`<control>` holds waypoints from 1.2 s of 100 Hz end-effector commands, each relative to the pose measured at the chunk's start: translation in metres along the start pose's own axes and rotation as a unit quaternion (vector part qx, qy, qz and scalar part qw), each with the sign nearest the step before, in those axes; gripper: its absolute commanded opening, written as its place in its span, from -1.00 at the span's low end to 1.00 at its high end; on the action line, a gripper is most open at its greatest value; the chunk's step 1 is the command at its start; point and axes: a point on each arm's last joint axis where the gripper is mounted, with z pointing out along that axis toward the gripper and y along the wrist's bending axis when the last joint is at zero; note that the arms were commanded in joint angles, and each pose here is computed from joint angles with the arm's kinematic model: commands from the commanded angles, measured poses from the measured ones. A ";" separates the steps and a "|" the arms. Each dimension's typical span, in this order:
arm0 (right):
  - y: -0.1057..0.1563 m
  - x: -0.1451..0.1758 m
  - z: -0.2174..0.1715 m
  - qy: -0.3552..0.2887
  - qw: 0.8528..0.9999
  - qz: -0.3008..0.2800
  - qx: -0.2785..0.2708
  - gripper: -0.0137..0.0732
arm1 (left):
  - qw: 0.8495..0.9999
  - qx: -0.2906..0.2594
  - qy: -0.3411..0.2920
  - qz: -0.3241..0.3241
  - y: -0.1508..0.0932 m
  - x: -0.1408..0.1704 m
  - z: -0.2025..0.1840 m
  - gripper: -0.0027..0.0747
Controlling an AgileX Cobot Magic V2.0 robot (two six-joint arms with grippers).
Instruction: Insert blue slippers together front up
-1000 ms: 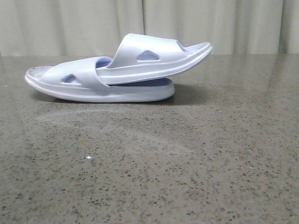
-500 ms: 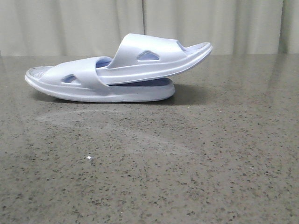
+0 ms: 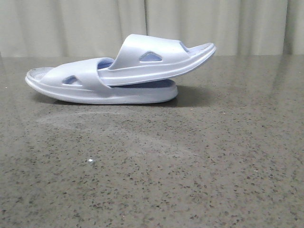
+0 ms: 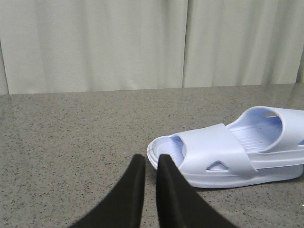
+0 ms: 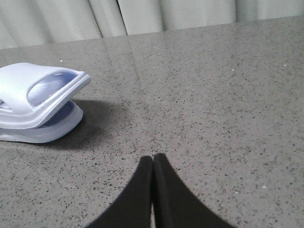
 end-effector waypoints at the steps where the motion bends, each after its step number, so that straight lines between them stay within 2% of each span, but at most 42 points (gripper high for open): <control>1: 0.000 -0.009 -0.001 -0.018 1.000 0.001 0.008 -0.89 | 1.000 0.008 -0.018 -0.012 -0.002 -0.011 0.000 -0.89; 24: 0.000 -0.009 -0.001 -0.018 1.000 0.001 0.008 -0.89 | 1.000 0.005 -0.014 -0.011 -0.001 -0.008 0.000 -0.89; 34: 0.000 -0.009 -0.001 -0.018 1.000 0.001 0.008 -0.89 | 1.000 0.002 -0.001 0.011 -0.001 -0.004 0.000 -0.89; 48: 0.000 -0.009 -0.001 -0.018 1.000 0.001 0.008 -0.89 | 0.998 -0.052 0.022 -0.019 0.007 0.000 -0.006 -0.89; 53: 0.000 -0.009 -0.001 -0.018 1.000 0.001 0.008 -0.89 | 0.996 -0.072 0.017 -0.041 0.010 0.000 -0.011 -0.89; 73: 0.000 -0.009 -0.001 -0.018 1.000 0.001 0.008 -0.89 | 0.992 -0.126 0.003 -0.016 0.016 0.003 -0.024 -0.89; 84: 0.000 -0.009 -0.001 -0.018 1.000 0.001 0.008 -0.89 | 0.988 -0.152 -0.036 -0.015 0.020 0.010 -0.030 -0.89; 98: 0.000 -0.009 -0.001 -0.018 1.000 0.001 0.008 -0.89 | 0.985 -0.158 -0.074 -0.006 0.020 0.028 -0.036 -0.89; 120: 0.000 -0.009 -0.001 -0.018 1.000 0.001 0.008 -0.89 | 0.984 -0.159 -0.075 0.001 0.020 0.056 -0.039 -0.89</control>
